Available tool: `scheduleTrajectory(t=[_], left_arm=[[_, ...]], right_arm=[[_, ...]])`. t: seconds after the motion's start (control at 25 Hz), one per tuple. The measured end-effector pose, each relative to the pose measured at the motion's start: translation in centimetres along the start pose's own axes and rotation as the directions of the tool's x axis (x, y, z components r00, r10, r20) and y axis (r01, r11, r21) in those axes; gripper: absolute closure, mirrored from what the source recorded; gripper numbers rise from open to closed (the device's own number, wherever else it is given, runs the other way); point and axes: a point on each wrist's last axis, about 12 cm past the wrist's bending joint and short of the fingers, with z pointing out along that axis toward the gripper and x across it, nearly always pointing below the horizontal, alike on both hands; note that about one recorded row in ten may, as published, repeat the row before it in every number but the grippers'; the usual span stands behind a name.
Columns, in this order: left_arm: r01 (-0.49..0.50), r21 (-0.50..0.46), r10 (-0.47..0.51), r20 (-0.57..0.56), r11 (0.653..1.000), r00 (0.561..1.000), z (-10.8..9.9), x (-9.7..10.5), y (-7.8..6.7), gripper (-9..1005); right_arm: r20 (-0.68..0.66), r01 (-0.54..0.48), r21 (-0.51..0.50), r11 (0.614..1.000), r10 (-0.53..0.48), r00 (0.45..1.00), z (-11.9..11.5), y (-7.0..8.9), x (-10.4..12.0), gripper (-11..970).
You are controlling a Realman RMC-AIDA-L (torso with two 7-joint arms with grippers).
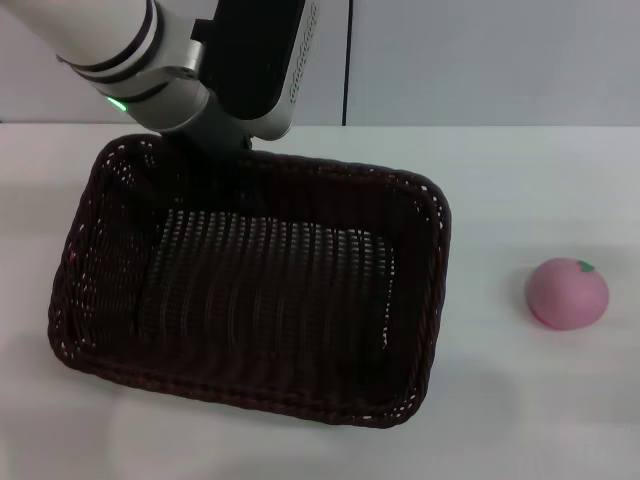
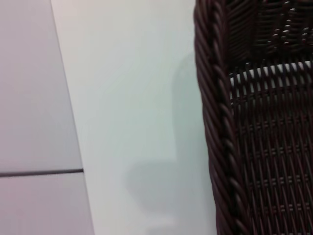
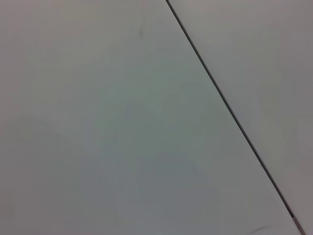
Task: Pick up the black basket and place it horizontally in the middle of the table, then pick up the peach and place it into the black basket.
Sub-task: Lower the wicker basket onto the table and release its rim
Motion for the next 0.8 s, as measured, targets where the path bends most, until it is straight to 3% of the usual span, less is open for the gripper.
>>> scheduleTrajectory(t=[0.4, 0.8], left_arm=[[0.177, 0.034, -0.176, -0.032, 0.984, 0.984, 0.5, 0.2, -0.8, 779], [0.244, 0.024, -0.244, -0.03, 0.969, 0.969, 0.8, 0.0, -1.1, 770]], right_arm=[[0.0, 0.006, -0.028, 1.0, -0.006, 1.0, 0.9, 0.2, -0.1, 286], [0.005, 0.008, -0.045, 0.999, -0.007, 1.0, 1.0, 0.3, -0.2, 287]])
